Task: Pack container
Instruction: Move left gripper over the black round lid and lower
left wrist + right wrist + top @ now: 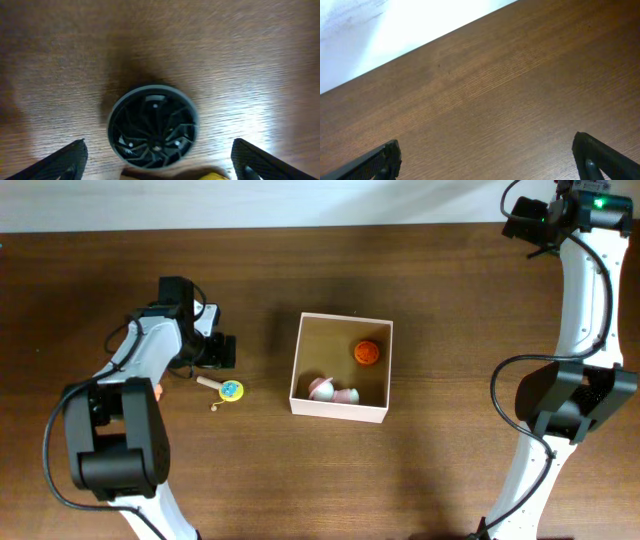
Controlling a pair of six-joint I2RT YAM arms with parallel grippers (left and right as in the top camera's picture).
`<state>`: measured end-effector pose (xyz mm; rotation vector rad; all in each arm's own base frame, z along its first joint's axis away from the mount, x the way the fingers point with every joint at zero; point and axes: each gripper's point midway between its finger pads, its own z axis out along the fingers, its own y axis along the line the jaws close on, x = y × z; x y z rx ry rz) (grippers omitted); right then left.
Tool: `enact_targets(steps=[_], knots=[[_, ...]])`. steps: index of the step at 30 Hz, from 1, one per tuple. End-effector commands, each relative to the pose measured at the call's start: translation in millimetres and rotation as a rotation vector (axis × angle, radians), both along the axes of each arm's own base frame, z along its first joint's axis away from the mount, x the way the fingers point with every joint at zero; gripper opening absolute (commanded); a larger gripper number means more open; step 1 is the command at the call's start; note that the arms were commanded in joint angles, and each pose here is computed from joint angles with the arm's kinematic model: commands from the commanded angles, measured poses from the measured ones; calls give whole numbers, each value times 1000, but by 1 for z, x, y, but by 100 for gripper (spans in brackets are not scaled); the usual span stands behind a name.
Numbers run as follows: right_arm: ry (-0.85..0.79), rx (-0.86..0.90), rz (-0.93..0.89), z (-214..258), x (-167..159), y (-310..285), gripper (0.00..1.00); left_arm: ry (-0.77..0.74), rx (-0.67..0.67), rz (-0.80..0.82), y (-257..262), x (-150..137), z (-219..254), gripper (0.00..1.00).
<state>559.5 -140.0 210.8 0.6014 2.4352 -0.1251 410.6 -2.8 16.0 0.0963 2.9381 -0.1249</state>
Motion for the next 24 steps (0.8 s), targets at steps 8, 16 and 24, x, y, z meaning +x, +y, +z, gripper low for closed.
enact_targets(steps=[8,16,24], knots=[[-17,0,-5,8,-1,2,99,-31,24,-10,4,10,-1,80],[-17,0,-5,8,-1,2,99,-32,24,-10,5,12,-6,75],[-17,0,-5,8,-1,2,99,-3,23,-10,4,10,-19,75]])
